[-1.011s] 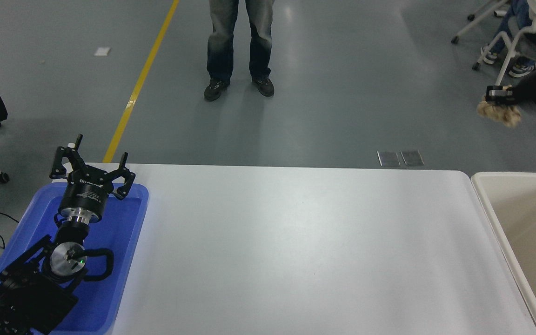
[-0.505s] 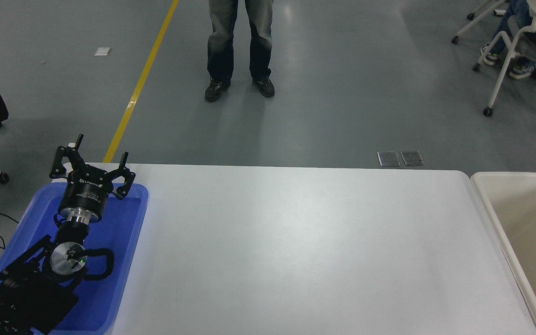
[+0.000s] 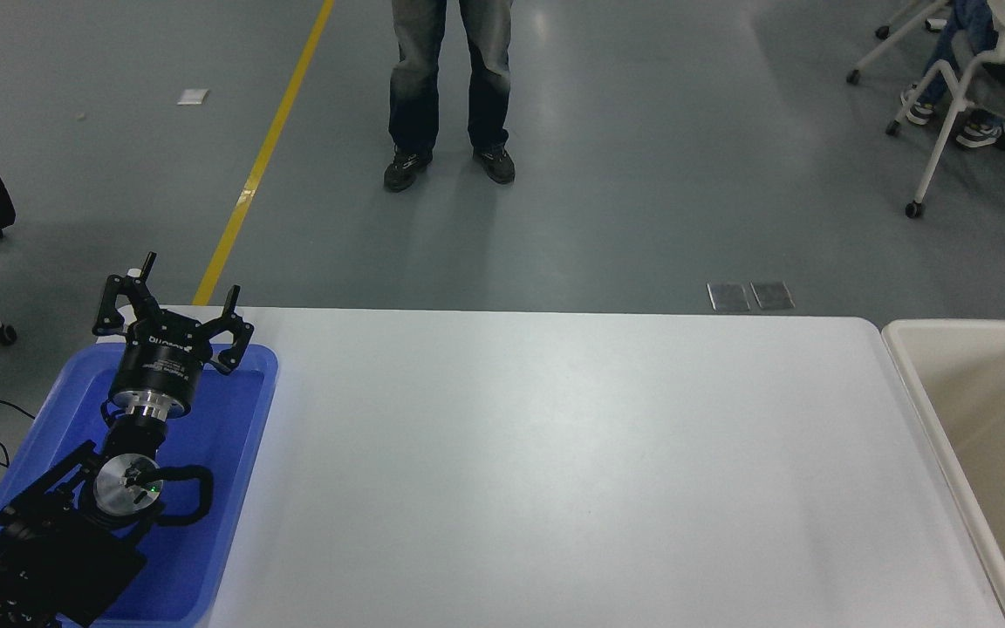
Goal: Pick up paper ball place in dustbin
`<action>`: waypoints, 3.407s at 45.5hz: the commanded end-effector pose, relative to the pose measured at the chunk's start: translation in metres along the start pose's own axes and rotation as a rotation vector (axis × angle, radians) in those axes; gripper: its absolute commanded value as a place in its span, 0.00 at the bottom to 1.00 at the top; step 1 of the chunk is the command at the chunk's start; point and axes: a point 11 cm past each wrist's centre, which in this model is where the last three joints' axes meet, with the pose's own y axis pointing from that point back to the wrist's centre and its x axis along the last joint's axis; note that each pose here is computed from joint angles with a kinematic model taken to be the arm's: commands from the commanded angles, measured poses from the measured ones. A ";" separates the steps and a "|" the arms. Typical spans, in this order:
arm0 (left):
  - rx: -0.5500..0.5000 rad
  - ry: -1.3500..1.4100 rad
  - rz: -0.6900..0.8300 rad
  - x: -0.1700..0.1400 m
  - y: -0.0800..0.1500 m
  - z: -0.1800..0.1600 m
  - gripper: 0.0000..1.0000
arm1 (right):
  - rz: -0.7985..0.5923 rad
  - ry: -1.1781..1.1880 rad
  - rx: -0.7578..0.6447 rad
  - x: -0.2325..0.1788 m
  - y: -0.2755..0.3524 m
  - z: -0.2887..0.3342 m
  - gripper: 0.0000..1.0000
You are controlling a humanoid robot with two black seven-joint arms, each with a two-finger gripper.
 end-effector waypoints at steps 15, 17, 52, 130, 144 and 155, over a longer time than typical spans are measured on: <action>0.000 0.000 0.000 0.000 0.000 0.000 1.00 | -0.023 -0.013 -0.003 -0.044 -0.002 -0.003 0.00; 0.000 0.000 0.000 0.000 0.000 0.000 1.00 | -0.024 -0.021 -0.003 -0.045 -0.002 -0.004 0.00; -0.001 0.001 0.000 0.000 0.000 0.000 1.00 | 0.025 -0.082 0.060 -0.023 0.002 -0.038 1.00; 0.000 0.000 0.000 0.000 0.000 0.000 1.00 | -0.143 -1.929 1.106 0.120 0.117 -0.178 1.00; -0.001 0.001 0.000 0.000 0.000 0.000 1.00 | -0.218 -1.987 1.145 0.072 0.114 -0.181 1.00; 0.000 0.000 0.000 0.000 0.000 0.000 1.00 | -0.237 -1.999 1.139 0.061 0.114 -0.187 1.00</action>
